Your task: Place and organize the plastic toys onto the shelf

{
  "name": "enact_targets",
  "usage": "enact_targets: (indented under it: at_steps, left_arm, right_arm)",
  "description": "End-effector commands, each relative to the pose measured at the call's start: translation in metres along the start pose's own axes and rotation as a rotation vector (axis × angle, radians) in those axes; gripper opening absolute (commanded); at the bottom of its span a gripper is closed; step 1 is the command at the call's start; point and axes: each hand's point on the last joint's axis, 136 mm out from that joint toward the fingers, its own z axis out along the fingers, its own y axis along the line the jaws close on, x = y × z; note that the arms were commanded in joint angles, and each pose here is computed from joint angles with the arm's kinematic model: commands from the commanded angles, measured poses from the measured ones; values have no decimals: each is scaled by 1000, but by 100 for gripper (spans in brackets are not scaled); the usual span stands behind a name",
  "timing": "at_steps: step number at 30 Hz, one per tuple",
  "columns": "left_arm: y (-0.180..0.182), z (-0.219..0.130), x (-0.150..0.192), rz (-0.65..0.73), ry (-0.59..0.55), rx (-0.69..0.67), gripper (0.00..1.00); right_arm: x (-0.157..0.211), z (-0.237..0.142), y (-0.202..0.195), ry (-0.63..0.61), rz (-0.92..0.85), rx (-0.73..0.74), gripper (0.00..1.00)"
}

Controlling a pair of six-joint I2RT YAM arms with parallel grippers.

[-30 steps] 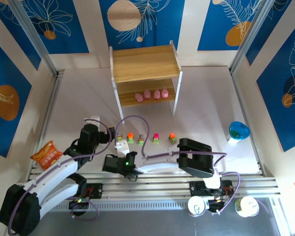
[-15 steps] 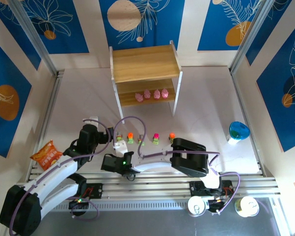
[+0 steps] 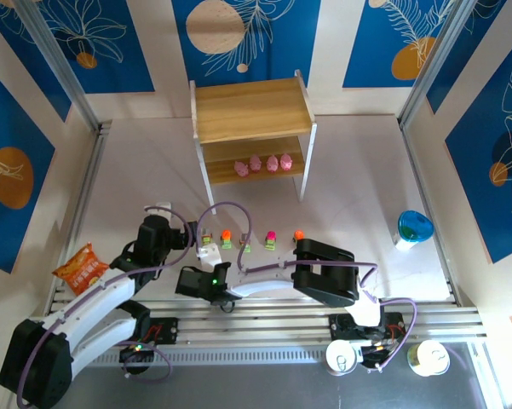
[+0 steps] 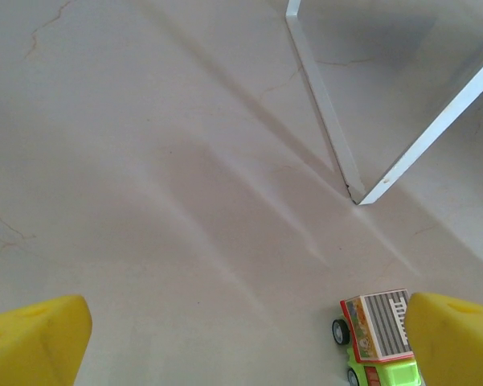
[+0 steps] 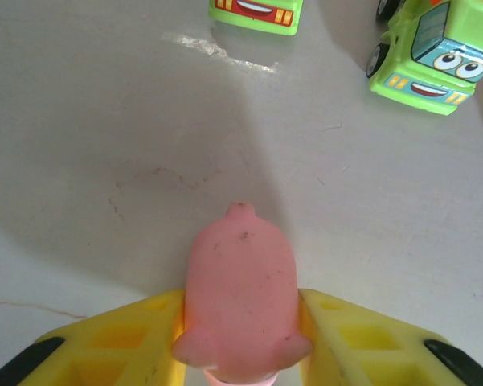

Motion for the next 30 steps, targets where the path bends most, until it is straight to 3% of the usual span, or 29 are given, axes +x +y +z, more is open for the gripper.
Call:
enact_targets:
  at_steps: [1, 19, 30]
  left_arm:
    - [0, 2, -1, -19, -1, 8, 100]
    - [-21, 2, 0, 27, 7, 127, 99]
    - [-43, -2, 1, 90, 1, 205, 99]
  right_arm:
    - [-4, 0, 4, -3, 8, -2, 36]
    - [-27, -45, -45, -99, 67, 30, 33]
    - [-71, -69, -98, -178, 102, 64, 32]
